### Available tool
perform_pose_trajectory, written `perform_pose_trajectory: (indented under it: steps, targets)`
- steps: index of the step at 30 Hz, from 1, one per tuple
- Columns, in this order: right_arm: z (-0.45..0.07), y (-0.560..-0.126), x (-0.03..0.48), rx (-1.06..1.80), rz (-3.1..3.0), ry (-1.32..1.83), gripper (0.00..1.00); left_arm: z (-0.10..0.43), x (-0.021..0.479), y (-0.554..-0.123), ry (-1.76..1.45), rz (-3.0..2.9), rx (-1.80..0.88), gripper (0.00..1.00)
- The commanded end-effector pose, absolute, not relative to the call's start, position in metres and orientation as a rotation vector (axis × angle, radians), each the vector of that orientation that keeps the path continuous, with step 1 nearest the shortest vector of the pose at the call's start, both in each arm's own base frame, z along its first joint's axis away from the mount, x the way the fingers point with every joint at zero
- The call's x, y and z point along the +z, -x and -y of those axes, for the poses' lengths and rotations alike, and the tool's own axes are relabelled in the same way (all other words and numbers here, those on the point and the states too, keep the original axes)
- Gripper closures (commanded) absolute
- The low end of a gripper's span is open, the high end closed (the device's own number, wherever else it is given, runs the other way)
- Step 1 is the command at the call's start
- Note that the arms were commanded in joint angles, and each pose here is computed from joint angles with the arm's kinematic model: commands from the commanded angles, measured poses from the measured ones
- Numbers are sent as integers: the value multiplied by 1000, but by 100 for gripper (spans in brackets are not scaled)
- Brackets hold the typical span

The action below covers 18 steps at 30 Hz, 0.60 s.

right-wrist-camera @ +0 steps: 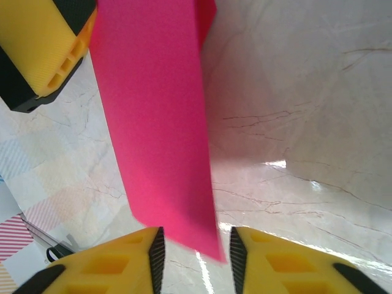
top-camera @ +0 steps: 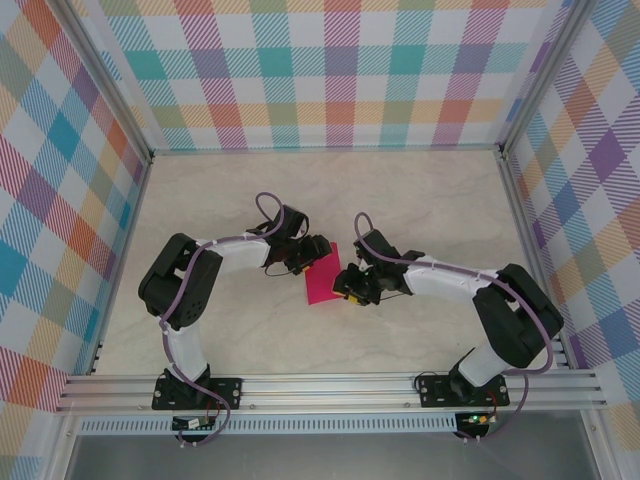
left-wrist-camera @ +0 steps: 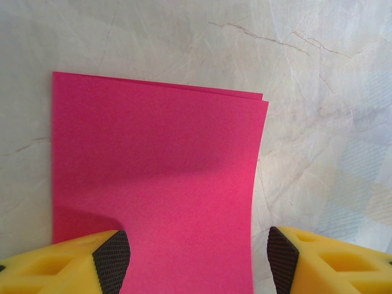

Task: Fold a paper plane with a square sheet of paper (pick it up from the middle)
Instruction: Third fold the triangle at the center of the table.

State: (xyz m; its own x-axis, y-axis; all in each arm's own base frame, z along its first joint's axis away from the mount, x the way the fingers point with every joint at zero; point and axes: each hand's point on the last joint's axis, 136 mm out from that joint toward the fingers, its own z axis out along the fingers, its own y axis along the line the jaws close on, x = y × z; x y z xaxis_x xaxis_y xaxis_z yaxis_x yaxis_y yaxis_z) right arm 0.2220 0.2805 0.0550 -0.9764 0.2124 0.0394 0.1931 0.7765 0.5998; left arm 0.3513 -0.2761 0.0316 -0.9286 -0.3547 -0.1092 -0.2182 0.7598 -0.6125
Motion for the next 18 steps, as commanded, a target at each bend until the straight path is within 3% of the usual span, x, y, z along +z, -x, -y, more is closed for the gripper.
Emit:
perform_pose_trajectory:
  steps: [1, 7, 18]
  targets:
    - [-276, -221, 60, 983, -2909, -340, 59, 237, -40, -310, 572, -2959, -636, 34]
    - [-277, -219, 51, 974, -2938, -355, 45, 237, -40, -310, 572, -2959, -633, 34]
    - [-286, -221, 41, 1006, -2967, -335, 45, 236, -40, -310, 576, -2960, -627, 34]
